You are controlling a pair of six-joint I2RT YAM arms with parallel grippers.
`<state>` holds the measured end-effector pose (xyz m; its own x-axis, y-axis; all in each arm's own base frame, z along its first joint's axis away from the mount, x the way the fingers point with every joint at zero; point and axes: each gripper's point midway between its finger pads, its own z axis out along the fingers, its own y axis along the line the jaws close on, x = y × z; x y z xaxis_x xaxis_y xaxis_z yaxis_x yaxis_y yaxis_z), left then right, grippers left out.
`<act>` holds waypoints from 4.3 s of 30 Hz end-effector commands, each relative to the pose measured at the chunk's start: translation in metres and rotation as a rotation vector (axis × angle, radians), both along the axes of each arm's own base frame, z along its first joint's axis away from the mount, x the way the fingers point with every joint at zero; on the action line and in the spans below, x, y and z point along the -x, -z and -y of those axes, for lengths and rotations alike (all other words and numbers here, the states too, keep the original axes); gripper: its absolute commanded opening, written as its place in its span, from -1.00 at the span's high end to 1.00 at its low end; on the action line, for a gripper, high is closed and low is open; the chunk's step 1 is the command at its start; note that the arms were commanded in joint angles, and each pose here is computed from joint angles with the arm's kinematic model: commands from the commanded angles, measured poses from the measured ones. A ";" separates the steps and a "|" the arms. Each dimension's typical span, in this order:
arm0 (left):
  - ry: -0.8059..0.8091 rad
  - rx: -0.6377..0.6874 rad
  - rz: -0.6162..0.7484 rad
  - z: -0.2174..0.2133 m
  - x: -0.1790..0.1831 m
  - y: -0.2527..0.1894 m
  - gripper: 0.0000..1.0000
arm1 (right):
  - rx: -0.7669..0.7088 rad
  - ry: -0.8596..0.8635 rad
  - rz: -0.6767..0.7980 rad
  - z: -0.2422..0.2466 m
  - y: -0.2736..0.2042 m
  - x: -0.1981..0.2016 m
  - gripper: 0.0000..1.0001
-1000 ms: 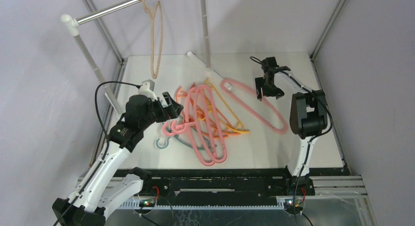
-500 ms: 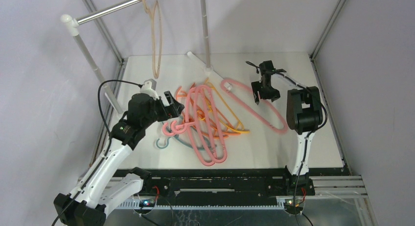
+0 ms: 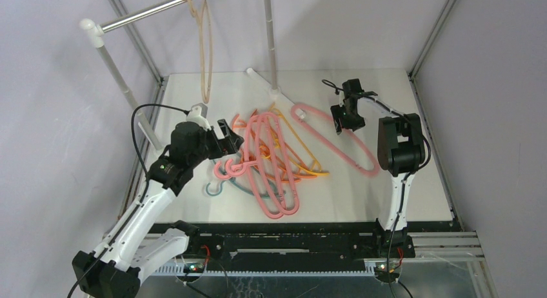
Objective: Organize the hangers
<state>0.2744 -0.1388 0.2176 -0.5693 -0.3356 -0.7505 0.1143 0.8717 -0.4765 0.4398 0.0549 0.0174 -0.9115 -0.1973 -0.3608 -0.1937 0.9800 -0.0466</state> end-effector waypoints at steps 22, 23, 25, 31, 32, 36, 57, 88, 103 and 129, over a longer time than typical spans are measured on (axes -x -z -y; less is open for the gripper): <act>0.009 -0.001 0.017 0.003 -0.004 0.009 -0.99 | -0.111 -0.016 0.008 -0.065 -0.050 0.030 1.00; 0.011 -0.001 0.016 0.003 -0.004 0.010 -0.99 | -0.117 -0.029 0.009 -0.071 -0.056 0.035 1.00; 0.018 0.002 0.015 0.004 -0.002 0.011 -0.99 | -0.133 -0.068 0.012 -0.086 -0.068 0.045 1.00; 0.026 0.033 0.023 0.007 0.002 0.013 -0.99 | -0.169 -0.152 0.060 -0.121 -0.109 0.066 1.00; 0.028 0.041 0.032 0.008 0.002 0.012 -0.99 | -0.186 -0.157 0.073 -0.125 -0.116 0.066 1.00; 0.060 0.098 0.061 0.018 0.004 0.009 -0.99 | -0.255 -0.165 0.102 -0.144 -0.138 0.065 1.00; 0.153 0.394 0.196 0.056 -0.001 -0.014 -0.99 | -0.432 -0.329 0.150 -0.257 -0.187 0.077 1.00; 0.080 0.404 0.159 0.053 -0.019 -0.005 1.00 | -0.453 -0.469 0.087 -0.289 -0.211 0.144 0.57; -0.022 0.762 0.436 0.016 -0.014 -0.099 0.99 | -0.956 -0.546 0.049 -0.251 -0.256 0.220 -0.76; 0.031 0.839 0.414 0.021 -0.002 -0.093 0.83 | -1.058 -0.573 -0.195 -0.265 -0.228 0.236 0.98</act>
<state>0.2788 -0.1608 0.3118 -0.3408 -0.8751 -0.3437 0.4281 0.1811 -0.8854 0.2035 0.3377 0.2558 -0.8370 -0.2790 -0.4707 -0.5308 0.2057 0.8221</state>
